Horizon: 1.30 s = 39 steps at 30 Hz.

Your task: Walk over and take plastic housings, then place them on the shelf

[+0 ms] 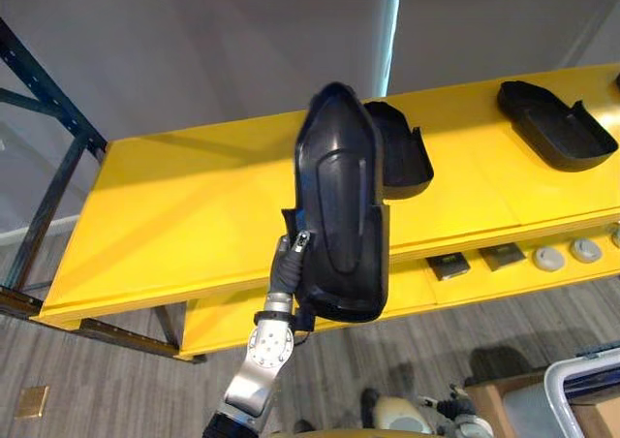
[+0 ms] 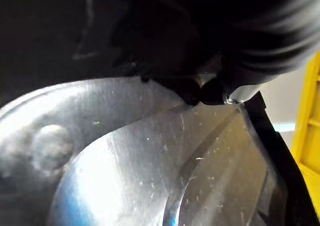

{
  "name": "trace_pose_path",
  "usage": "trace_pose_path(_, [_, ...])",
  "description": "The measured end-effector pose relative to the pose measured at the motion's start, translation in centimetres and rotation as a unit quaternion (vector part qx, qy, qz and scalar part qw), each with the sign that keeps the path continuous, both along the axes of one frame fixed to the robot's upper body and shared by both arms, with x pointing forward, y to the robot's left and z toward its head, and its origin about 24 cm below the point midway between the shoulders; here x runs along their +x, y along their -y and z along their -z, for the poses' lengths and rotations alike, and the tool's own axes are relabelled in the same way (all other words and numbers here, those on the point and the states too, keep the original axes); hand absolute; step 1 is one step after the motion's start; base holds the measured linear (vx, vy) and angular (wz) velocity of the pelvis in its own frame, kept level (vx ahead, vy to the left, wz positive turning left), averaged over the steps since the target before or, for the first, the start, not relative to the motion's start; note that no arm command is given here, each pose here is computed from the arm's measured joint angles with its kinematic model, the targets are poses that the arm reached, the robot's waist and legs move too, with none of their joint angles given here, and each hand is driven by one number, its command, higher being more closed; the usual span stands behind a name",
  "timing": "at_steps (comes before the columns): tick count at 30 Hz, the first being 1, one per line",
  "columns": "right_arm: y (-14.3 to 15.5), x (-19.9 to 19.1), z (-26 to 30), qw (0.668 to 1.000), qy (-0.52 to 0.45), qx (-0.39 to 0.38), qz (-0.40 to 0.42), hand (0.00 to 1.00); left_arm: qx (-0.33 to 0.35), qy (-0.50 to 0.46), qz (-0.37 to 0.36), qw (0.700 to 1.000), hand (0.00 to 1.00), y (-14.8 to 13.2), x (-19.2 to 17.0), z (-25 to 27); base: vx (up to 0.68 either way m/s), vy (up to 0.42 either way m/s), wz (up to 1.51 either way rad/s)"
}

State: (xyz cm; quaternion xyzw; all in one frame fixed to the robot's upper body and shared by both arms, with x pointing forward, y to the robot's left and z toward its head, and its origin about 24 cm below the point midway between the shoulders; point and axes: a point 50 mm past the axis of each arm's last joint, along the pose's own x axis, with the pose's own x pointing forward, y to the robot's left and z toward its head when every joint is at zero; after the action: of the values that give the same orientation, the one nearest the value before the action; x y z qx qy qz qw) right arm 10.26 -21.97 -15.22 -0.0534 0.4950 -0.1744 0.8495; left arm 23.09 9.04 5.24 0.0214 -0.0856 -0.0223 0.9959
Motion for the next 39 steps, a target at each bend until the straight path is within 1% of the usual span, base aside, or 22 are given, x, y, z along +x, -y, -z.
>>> trace_pose_path(2, [-0.2, -0.4, 0.1, 1.000, -0.005, 0.003, 0.001, 0.00, 0.003, 0.003, 0.000, 1.000, 1.00, -0.3, 0.1, -0.1, -0.01, -0.025, 0.01])
trace_pose_path(8, [-1.2, 1.4, -0.4, 0.999, 0.026, 0.009, -0.020, 0.00, 0.007, -0.020, -0.037, 0.999, 1.00, -2.1, -0.6, 1.0, -0.04, -0.026, -0.34])
trace_pose_path(15, [-2.9, 1.4, -0.2, 0.999, 0.029, 0.030, -0.020, 0.00, 0.011, -0.023, -0.051, 0.998, 1.00, -2.7, -0.5, 1.1, -0.02, 0.004, 0.03])
trace_pose_path(20, [-3.3, 1.2, -0.2, 0.999, 0.027, 0.032, -0.024, 0.00, 0.047, -0.037, -0.105, 0.993, 1.00, -5.2, -0.1, 2.0, -0.02, 0.033, 0.13])
trace_pose_path(21, [-3.3, 1.2, -0.1, 0.999, 0.026, 0.032, -0.024, 0.00, 0.072, -0.054, -0.131, 0.987, 1.00, -6.4, 0.3, 2.7, -0.03, 0.037, 0.12])
trace_pose_path(22, [-3.2, 1.2, -0.1, 0.999, 0.026, 0.032, -0.024, 0.00, 0.081, -0.060, -0.142, 0.985, 1.00, -6.9, 0.5, 3.0, -0.05, 0.046, 0.08])
trace_pose_path(24, [-3.3, 1.1, -0.1, 0.999, 0.025, 0.031, -0.026, 0.00, 0.114, -0.080, -0.180, 0.974, 1.00, -8.8, 1.4, 3.6, -0.05, 0.034, 0.01])
trace_pose_path(25, [-3.3, 1.1, -0.1, 0.999, 0.025, 0.030, -0.028, 0.00, 0.125, -0.084, -0.191, 0.970, 1.00, -9.3, 1.5, 3.7, -0.05, 0.023, -0.05])
trace_pose_path(27, [-3.3, 1.1, -0.1, 0.999, 0.026, 0.029, -0.032, 0.00, 0.154, -0.089, -0.224, 0.958, 1.00, -11.4, 2.7, 3.5, -0.06, 0.019, 0.03])
trace_pose_path(31, [-3.3, 1.1, -0.1, 0.999, 0.025, 0.030, -0.032, 0.00, 0.170, -0.080, -0.247, 0.951, 1.00, -12.9, 4.3, 2.4, -0.05, 0.012, 0.08])
trace_pose_path(33, [-3.3, 1.2, -0.2, 0.999, 0.027, 0.028, -0.036, 0.00, 0.171, -0.068, -0.261, 0.948, 1.00, -13.5, 5.8, 1.3, -0.05, 0.010, 0.10])
trace_pose_path(36, [-3.3, 1.3, -0.2, 0.999, 0.033, 0.029, -0.030, 0.00, 0.176, -0.060, -0.271, 0.944, 1.00, -14.0, 7.8, -0.1, -0.03, 0.011, 0.14])
trace_pose_path(39, [-3.5, 1.7, -0.3, 0.998, 0.038, 0.032, -0.028, 0.00, 0.170, -0.047, -0.275, 0.945, 1.00, -14.2, 8.8, -1.3, -0.01, 0.006, 0.07])
